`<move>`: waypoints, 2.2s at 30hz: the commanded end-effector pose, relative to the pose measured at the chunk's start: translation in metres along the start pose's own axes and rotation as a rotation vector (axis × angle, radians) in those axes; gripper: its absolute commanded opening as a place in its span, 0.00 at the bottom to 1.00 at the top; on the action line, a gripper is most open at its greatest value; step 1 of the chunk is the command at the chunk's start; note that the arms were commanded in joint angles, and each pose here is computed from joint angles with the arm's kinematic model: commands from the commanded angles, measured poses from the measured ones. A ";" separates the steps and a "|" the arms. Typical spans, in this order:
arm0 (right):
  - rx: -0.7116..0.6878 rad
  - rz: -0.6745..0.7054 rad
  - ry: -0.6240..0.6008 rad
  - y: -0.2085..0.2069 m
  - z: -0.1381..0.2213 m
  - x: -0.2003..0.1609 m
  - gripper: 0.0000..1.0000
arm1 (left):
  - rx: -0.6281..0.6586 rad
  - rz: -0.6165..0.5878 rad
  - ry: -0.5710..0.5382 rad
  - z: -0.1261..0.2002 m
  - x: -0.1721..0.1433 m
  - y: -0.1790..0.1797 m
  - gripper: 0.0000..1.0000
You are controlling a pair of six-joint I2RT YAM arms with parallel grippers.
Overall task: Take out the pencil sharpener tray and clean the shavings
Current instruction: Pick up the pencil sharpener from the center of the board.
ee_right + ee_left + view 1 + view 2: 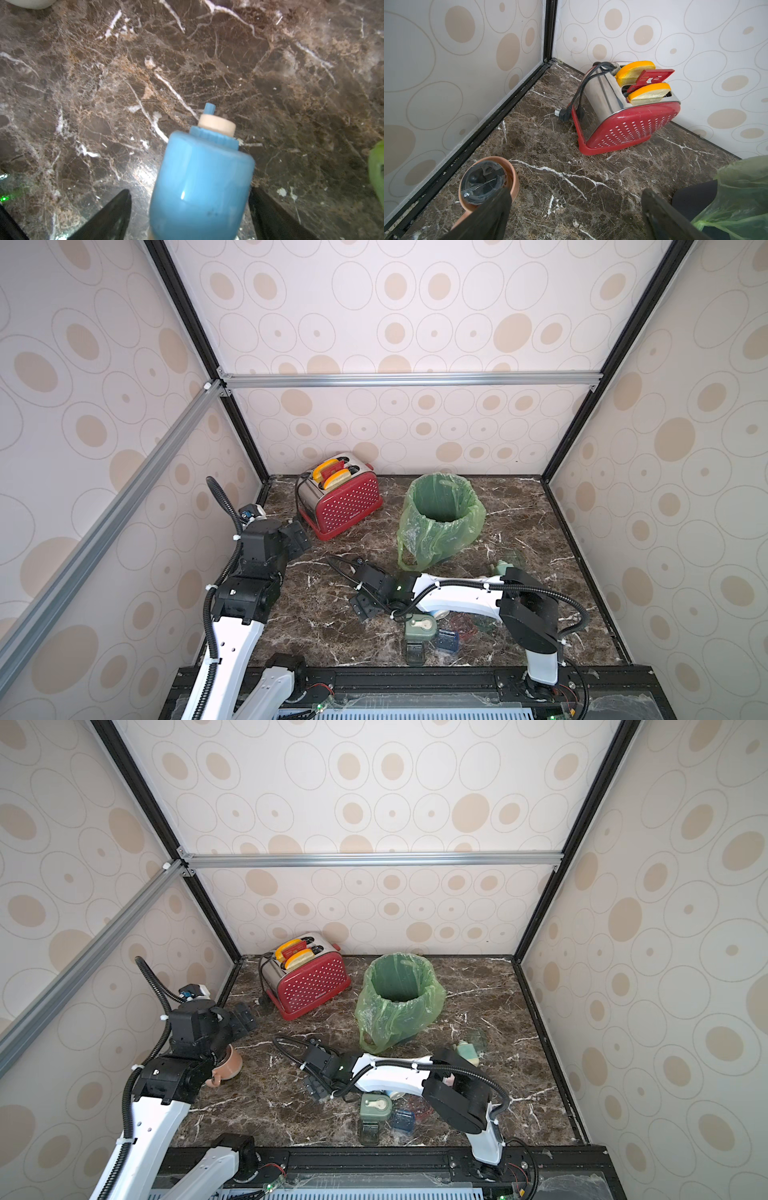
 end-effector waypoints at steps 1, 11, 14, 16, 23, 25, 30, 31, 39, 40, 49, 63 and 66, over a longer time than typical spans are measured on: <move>-0.024 -0.002 -0.006 -0.004 -0.005 0.004 0.78 | -0.005 -0.008 -0.015 0.003 0.006 -0.001 0.99; -0.048 -0.003 0.042 -0.014 0.003 -0.017 0.73 | -0.077 -0.006 -0.004 -0.003 0.002 -0.011 0.99; -0.045 0.003 0.043 -0.016 0.001 -0.018 0.70 | -0.106 -0.005 0.010 -0.004 0.000 -0.015 0.99; -0.045 -0.001 0.045 -0.018 0.001 -0.020 0.62 | -0.138 -0.016 0.024 -0.005 -0.002 -0.019 0.99; -0.006 0.059 -0.011 -0.029 0.026 -0.018 0.41 | -0.392 -0.108 0.112 0.000 -0.007 -0.055 0.99; 0.034 0.084 -0.027 -0.035 0.041 -0.018 0.40 | -0.511 -0.135 0.165 0.003 -0.011 -0.072 0.99; 0.325 0.058 -0.043 -0.059 0.094 -0.019 0.33 | -0.995 -0.158 0.384 0.026 -0.026 -0.126 0.99; 0.377 0.047 -0.055 -0.064 0.106 -0.020 0.32 | -1.092 -0.157 0.435 0.034 -0.028 -0.134 0.99; 0.697 0.049 -0.229 -0.089 0.213 -0.008 0.33 | -1.445 -0.286 0.550 0.091 -0.037 -0.152 0.99; 0.730 0.048 -0.250 -0.090 0.222 -0.006 0.33 | -1.471 -0.300 0.566 0.095 -0.040 -0.154 0.99; 0.914 0.057 -0.386 -0.095 0.263 0.016 0.30 | -1.591 -0.342 0.684 0.117 -0.062 -0.158 0.99; 0.957 0.136 -0.463 -0.095 0.274 0.039 0.30 | -1.611 -0.351 0.806 0.118 -0.078 -0.162 0.97; 0.959 0.142 -0.469 -0.095 0.274 0.041 0.30 | -1.627 -0.356 0.837 0.121 -0.082 -0.163 0.95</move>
Point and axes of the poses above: each gripper's point midway between its finger pads, its own z axis back along the fingers, its own y axis along the line the jaws close on, x = y × z, the point moved 5 cm from there along z, back along the fingers, and after that the axes turned 10 degrees about z, right-handed, at the moved point
